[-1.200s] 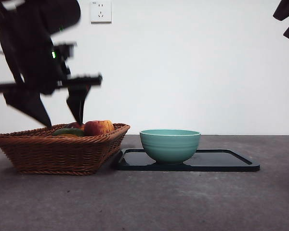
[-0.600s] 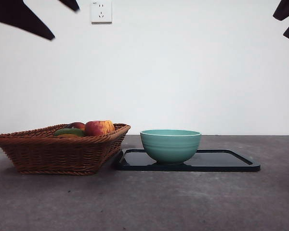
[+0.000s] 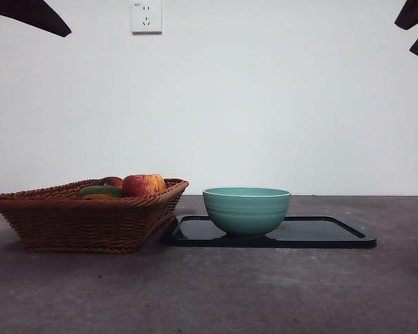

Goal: Pick up the wifruite, put it on the bowl, pick up the plate, put it on desk

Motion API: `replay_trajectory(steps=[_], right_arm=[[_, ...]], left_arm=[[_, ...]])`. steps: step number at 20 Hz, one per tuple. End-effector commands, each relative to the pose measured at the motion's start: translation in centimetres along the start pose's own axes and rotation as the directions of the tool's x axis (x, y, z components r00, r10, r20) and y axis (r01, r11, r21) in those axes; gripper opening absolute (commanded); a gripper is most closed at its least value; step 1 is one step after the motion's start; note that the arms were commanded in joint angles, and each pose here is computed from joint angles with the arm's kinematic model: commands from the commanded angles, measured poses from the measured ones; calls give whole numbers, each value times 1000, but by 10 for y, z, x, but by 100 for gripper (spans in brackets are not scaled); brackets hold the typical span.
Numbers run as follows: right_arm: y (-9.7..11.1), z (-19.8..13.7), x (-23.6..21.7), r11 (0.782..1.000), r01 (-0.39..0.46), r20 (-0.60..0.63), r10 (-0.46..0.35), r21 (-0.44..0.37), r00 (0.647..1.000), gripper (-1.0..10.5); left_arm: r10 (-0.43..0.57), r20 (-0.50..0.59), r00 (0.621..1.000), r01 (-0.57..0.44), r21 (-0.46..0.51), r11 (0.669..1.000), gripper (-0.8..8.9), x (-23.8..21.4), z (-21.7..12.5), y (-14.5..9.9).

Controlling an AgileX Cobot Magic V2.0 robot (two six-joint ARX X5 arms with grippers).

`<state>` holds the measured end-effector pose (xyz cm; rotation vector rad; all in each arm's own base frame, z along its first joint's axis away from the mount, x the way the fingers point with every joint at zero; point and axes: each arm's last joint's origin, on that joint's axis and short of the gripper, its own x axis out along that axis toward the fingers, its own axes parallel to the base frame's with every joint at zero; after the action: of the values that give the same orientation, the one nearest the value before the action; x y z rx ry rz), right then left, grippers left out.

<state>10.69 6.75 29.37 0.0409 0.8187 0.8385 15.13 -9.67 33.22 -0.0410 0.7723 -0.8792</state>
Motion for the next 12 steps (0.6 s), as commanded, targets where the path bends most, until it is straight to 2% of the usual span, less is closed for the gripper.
replay_trajectory(steps=[1,5,8,10,12], right_arm=[[2,3,-1,1000,-6,8,6,-9,1000,171],[1,4,-1,1000,1,15,-2,25,1000,172],[1,15,-1,996,18,98,-27,92,995,211],[-1,32,-4,988,71,147,-91,134,985,288],[-6,55,-5,979,130,154,-154,158,976,288]], left_arm=[[-11,10,1000,10,25,1000,312,0,4,-2],[-10,9,1000,10,24,1000,312,0,3,-2],[-10,9,1000,10,32,999,312,0,3,-2],[-10,9,1000,10,36,999,312,0,3,-2],[-10,8,1000,10,35,999,312,0,3,-2]])
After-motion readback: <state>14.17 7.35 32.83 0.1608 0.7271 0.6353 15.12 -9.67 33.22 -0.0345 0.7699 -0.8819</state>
